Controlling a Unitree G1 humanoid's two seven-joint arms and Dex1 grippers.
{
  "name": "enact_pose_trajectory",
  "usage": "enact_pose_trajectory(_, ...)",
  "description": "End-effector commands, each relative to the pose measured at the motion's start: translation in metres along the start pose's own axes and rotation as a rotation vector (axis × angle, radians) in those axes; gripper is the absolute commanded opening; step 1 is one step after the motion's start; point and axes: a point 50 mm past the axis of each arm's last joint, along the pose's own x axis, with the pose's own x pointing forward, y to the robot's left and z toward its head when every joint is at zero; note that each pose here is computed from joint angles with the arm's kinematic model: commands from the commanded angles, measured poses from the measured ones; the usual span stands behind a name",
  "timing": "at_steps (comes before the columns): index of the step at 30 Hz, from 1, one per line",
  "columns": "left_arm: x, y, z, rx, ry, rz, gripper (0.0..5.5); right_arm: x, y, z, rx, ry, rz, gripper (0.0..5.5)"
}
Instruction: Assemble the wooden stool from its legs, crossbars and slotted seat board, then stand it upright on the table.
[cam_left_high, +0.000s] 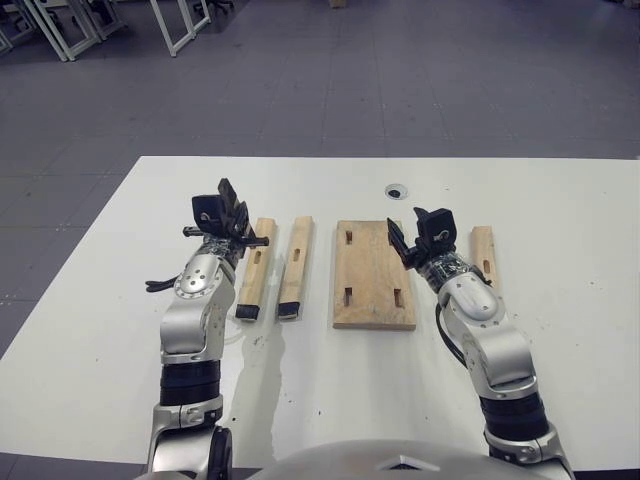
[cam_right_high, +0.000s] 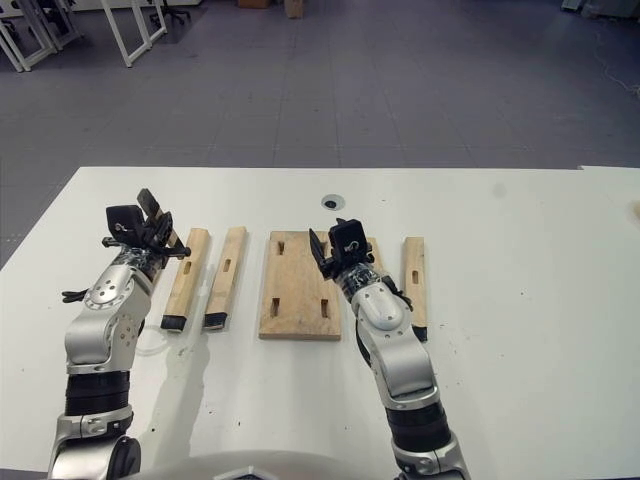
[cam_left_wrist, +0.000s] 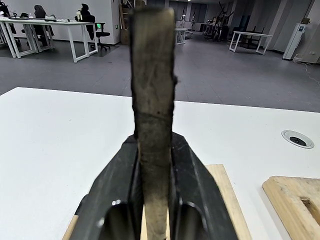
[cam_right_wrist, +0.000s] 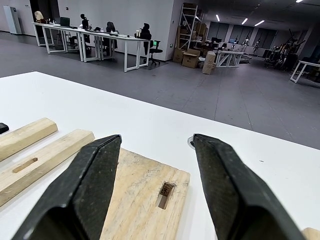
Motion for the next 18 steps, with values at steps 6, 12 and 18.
enact_pose_trajectory(6, -0.002, 0.006, -0.034, -0.001, 0.094, 0.025, 0.41, 0.004, -0.002, 0.002, -0.014, -0.008, -0.005, 2.63)
enact_pose_trajectory(12, -0.004, 0.008, -0.055, 0.012, 0.148, 0.014, 0.41, 0.004, -0.002, 0.002, -0.012, -0.008, -0.009, 2.63)
enact_pose_trajectory(18, 0.005, -0.007, -0.038, -0.004, 0.082, -0.041, 0.41, 0.004, 0.000, 0.001, -0.010, -0.007, -0.003, 2.63)
